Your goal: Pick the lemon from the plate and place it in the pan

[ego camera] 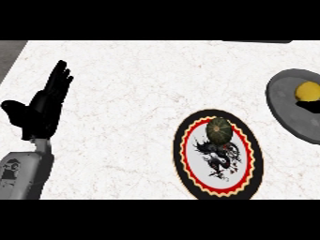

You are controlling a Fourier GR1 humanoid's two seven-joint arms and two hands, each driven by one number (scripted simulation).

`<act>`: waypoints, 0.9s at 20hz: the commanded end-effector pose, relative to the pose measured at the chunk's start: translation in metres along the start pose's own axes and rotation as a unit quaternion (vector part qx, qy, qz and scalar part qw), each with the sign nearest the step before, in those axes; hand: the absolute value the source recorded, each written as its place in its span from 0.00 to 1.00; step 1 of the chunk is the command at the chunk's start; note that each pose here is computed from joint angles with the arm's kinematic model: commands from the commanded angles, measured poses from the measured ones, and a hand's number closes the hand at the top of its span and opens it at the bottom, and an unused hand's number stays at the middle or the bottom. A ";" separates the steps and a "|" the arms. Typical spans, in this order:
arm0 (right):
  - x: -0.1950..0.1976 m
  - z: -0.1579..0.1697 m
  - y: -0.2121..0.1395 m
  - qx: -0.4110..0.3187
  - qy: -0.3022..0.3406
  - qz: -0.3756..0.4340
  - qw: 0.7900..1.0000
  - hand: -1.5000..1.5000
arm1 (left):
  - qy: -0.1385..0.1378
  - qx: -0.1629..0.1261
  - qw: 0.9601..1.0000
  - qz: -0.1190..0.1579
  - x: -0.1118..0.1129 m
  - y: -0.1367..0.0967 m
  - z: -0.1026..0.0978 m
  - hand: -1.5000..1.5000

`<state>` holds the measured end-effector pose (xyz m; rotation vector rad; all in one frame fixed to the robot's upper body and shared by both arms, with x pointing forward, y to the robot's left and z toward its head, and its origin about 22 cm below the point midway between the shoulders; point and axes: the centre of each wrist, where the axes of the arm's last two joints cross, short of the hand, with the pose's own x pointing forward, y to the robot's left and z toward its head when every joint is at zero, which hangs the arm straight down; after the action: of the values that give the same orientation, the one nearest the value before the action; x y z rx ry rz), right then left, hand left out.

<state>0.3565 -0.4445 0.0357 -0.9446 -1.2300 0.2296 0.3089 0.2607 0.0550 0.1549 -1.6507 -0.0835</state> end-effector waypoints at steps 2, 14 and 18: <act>-0.019 0.006 -0.002 -0.016 -0.028 -0.043 0.999 0.00 | -0.003 0.003 1.000 -0.001 -0.007 0.007 0.003 0.50; -0.075 0.032 -0.017 -0.042 -0.091 -0.256 0.962 0.00 | 0.035 0.026 0.999 -0.001 -0.007 0.003 0.013 0.50; -0.088 0.037 -0.053 -0.006 -0.115 -0.274 0.955 0.00 | 0.019 0.038 0.999 -0.013 0.000 0.007 0.024 0.50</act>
<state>0.2928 -0.5010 0.0137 -0.6511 -1.6167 -0.1115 0.2955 0.2741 0.0500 0.2164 -1.6156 -0.0407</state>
